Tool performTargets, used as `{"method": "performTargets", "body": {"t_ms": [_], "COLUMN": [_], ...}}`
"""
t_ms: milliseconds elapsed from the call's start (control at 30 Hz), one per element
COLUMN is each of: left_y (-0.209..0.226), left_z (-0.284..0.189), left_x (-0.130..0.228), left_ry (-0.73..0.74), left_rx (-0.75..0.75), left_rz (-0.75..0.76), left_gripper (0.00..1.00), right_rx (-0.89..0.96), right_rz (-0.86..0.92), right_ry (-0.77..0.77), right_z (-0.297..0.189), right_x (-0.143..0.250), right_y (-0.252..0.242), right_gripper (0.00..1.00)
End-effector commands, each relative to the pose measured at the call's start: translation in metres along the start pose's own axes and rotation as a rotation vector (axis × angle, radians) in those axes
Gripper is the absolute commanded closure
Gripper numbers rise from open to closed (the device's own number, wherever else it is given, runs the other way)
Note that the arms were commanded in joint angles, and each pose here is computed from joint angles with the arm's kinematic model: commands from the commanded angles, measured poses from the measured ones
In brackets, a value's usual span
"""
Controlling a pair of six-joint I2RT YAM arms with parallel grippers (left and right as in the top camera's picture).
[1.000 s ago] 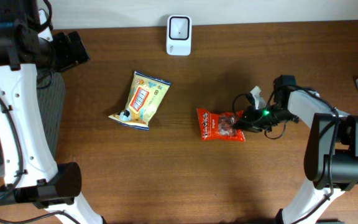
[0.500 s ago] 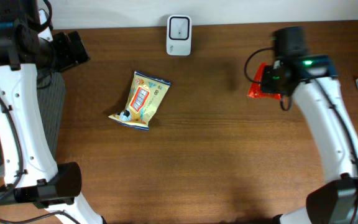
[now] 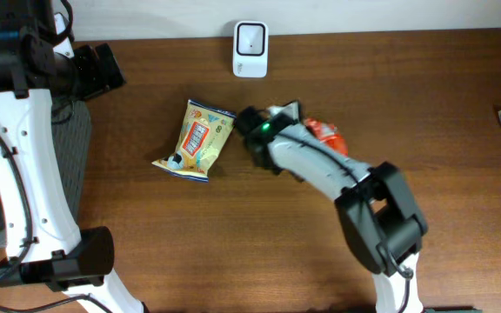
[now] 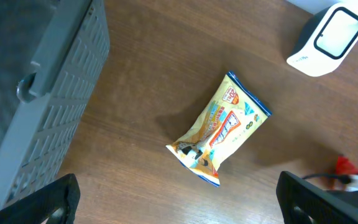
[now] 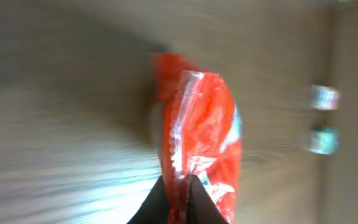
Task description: Scan the item barcode
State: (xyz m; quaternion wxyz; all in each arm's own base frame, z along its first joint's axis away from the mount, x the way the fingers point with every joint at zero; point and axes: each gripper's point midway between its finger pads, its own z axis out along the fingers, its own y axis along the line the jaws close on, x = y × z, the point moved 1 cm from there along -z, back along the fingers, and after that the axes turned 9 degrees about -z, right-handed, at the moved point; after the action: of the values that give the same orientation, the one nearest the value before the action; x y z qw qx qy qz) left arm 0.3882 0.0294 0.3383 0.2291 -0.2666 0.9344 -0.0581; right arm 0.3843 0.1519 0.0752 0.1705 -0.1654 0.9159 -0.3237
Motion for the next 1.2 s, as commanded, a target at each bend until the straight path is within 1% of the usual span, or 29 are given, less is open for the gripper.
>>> {"method": "performTargets", "body": {"t_ms": [0, 33, 67, 100, 133, 167, 200, 233, 300, 333, 400, 433, 467, 500, 533, 567, 633, 667, 700, 800, 867, 900, 933, 1000, 1033, 1067, 1100, 1133, 1167], "left_y": [0.003, 0.003, 0.003, 0.002, 0.002, 0.002, 0.003, 0.003, 0.003, 0.003, 0.003, 0.003, 0.003, 0.003, 0.003, 0.003, 0.003, 0.003, 0.003, 0.003, 0.003, 0.003, 0.002, 0.003, 0.003, 0.003, 0.002, 0.003, 0.003], "left_z": [-0.002, -0.002, -0.002, -0.002, -0.002, -0.002, -0.002, -0.002, -0.002, -0.002, -0.002, -0.002, -0.002, -0.002, -0.002, -0.002, -0.002, -0.002, -0.002, -0.002, -0.002, -0.002, -0.002, -0.002, -0.002, -0.002, -0.002, -0.002, -0.002], "left_x": [-0.002, -0.002, -0.002, -0.002, -0.002, -0.002, -0.002, -0.002, -0.002, -0.002, -0.002, -0.002, -0.002, -0.002, -0.002, -0.002, -0.002, -0.002, -0.002, -0.002, -0.002, -0.002, -0.002, -0.002, -0.002, -0.002, -0.002, -0.002, -0.002], "left_ry": [-0.009, -0.009, -0.009, -0.009, -0.009, -0.009, -0.009, -0.009, -0.009, -0.008, -0.009, -0.009, -0.009, -0.009, -0.009, -0.009, -0.009, -0.009, -0.009, -0.009, -0.009, -0.009, -0.009, -0.009, -0.009, -0.009, -0.009, -0.009, -0.009], "left_rx": [-0.003, -0.003, -0.003, -0.003, -0.003, -0.003, -0.003, -0.003, -0.003, -0.003, -0.003, -0.003, -0.003, -0.003, -0.003, -0.003, -0.003, -0.003, -0.003, -0.003, -0.003, -0.003, -0.003, -0.003, -0.003, -0.003, -0.003, -0.003, -0.003], "left_rz": [-0.016, -0.016, -0.016, -0.016, -0.016, -0.016, -0.016, -0.016, -0.016, -0.016, -0.016, -0.016, -0.016, -0.016, -0.016, -0.016, -0.016, -0.016, -0.016, -0.016, -0.016, -0.016, -0.016, -0.016, -0.016, -0.016, -0.016, -0.016, -0.016], "left_gripper": [0.01, 0.01, 0.01, 0.01, 0.01, 0.01, 0.01, 0.01, 0.01, 0.01, 0.01, 0.01, 0.01, 0.01, 0.01, 0.01, 0.01, 0.01, 0.01, 0.01, 0.01, 0.01, 0.01, 0.01, 0.01, 0.01, 0.01, 0.01, 0.01], "right_rx": [-0.332, -0.403, -0.438, -0.459, -0.482, -0.492, -0.515, -0.521, -0.552, -0.601, -0.755, -0.793, -0.82, -0.855, -0.896, -0.93, -0.958, -0.957, -0.955, -0.95, -0.964, -1.0, -1.071, -1.157, -1.167, -1.167, -1.154, -1.079, -0.999], "right_rz": [0.054, 0.069, 0.084, 0.1, 0.129, 0.145, 0.184, 0.206, 0.249, 0.247, 0.242, 0.247, 0.256, 0.27, 0.278, 0.283, 0.287, 0.296, 0.311, 0.393, 0.435, 0.433, 0.425, 0.405, 0.379, 0.339, 0.311, 0.31, 0.325], "right_ry": [-0.012, -0.017, -0.021, -0.019, -0.007, 0.004, 0.046, 0.075, 0.186, 0.231, 0.312, 0.328, 0.337, 0.337, 0.329, 0.317, 0.301, 0.298, 0.303, 0.304, 0.299, 0.278, 0.24, 0.162, 0.111, 0.066, 0.043, 0.051, 0.078], "right_z": [-0.038, -0.052, -0.063, -0.071, -0.078, -0.08, -0.079, -0.076, -0.056, -0.048, -0.035, -0.03, -0.025, -0.018, -0.012, -0.009, -0.002, 0.005, 0.009, 0.029, 0.033, 0.031, 0.021, 0.004, -0.004, -0.011, -0.015, -0.015, -0.014], "right_x": [-0.015, -0.023, -0.03, -0.036, -0.042, -0.044, -0.043, -0.04, -0.023, -0.014, 0.002, 0.005, 0.007, 0.008, 0.007, 0.005, 0.006, 0.008, 0.01, 0.014, 0.014, 0.01, 0.001, -0.018, -0.028, -0.037, -0.043, -0.048, -0.049], "right_y": [0.049, 0.05, 0.044, 0.035, 0.017, 0.008, -0.017, -0.03, -0.061, -0.065, -0.06, -0.056, -0.051, -0.042, -0.03, -0.019, -0.003, 0.005, 0.011, 0.028, 0.04, 0.048, 0.059, 0.07, 0.07, 0.066, 0.058, 0.035, 0.012], "right_gripper": [0.61, 0.31, 0.26, 0.15, 0.01, 0.01, 0.01, 0.01, 0.0, 0.2, 0.3, 0.35, 0.45, 0.61, 0.72, 0.75, 0.75, 0.8, 0.82, 0.82, 0.83, 0.83, 0.84, 0.85, 0.82, 0.72, 0.67, 0.6, 0.6]}}
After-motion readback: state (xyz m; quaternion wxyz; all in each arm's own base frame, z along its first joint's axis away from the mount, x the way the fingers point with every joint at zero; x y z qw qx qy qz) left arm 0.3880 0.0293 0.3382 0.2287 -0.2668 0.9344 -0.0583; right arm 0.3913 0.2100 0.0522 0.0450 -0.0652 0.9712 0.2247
